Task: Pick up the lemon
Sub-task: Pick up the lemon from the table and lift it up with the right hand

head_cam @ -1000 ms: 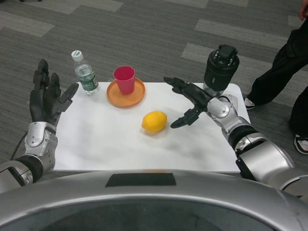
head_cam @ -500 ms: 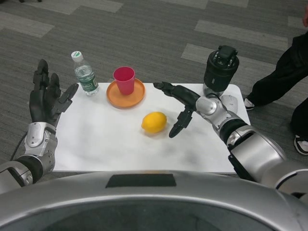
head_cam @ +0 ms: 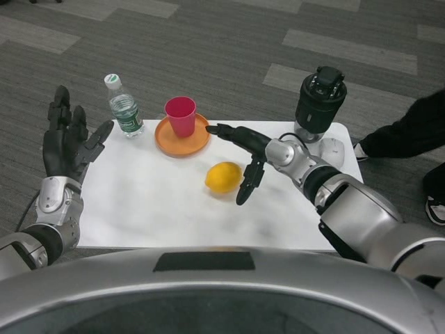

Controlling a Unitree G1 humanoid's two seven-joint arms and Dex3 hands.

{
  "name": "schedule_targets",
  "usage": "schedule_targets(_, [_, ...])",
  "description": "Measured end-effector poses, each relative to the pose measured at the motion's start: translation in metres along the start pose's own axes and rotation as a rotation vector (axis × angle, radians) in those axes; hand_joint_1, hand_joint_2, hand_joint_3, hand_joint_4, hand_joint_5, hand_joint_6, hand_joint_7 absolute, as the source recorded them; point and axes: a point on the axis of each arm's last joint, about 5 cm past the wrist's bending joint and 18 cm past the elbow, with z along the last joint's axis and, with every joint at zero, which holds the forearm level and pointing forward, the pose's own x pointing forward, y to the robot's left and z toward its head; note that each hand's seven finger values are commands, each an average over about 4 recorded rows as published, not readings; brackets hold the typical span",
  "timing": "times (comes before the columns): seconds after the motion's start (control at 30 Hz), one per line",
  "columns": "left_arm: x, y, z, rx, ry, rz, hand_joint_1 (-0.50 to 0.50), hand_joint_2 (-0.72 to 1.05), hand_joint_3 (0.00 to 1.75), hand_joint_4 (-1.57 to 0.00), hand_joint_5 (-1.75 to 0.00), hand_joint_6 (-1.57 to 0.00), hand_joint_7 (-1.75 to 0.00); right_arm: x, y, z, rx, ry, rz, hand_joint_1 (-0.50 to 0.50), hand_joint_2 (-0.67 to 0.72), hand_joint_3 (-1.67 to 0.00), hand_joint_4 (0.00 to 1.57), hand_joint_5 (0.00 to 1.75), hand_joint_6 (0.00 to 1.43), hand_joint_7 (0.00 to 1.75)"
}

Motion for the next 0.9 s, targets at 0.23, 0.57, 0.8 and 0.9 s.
schedule_targets(0.23, [0.000, 0.000, 0.000, -0.001, -0.001, 0.000, 0.50, 0.87, 0.09, 0.00, 0.00, 0.00, 0.00, 0.001, 0.003, -0.004, -0.006, 0.052, -0.029, -0.15, -0.07, -0.24, 0.00, 0.29, 0.00, 0.00])
schedule_targets(0.57, [0.001, -0.001, 0.000, -0.004, -0.004, -0.001, 0.50, 0.87, 0.09, 0.00, 0.00, 0.00, 0.00, 0.006, 0.007, 0.001, -0.086, 0.085, -0.046, -0.17, -0.19, -0.28, 0.00, 0.32, 0.00, 0.00])
schedule_targets(0.8, [0.001, -0.001, 0.001, -0.003, -0.006, -0.003, 0.50, 0.87, 0.09, 0.00, 0.00, 0.00, 0.00, 0.009, 0.009, 0.004, -0.147, 0.100, -0.026, -0.17, -0.27, -0.32, 0.00, 0.41, 0.00, 0.00])
schedule_targets(0.9, [0.001, -0.001, 0.001, -0.003, -0.007, -0.003, 0.50, 0.87, 0.09, 0.00, 0.00, 0.00, 0.00, 0.011, 0.012, 0.005, -0.168, 0.101, -0.012, -0.17, -0.29, -0.34, 0.00, 0.51, 0.00, 0.00])
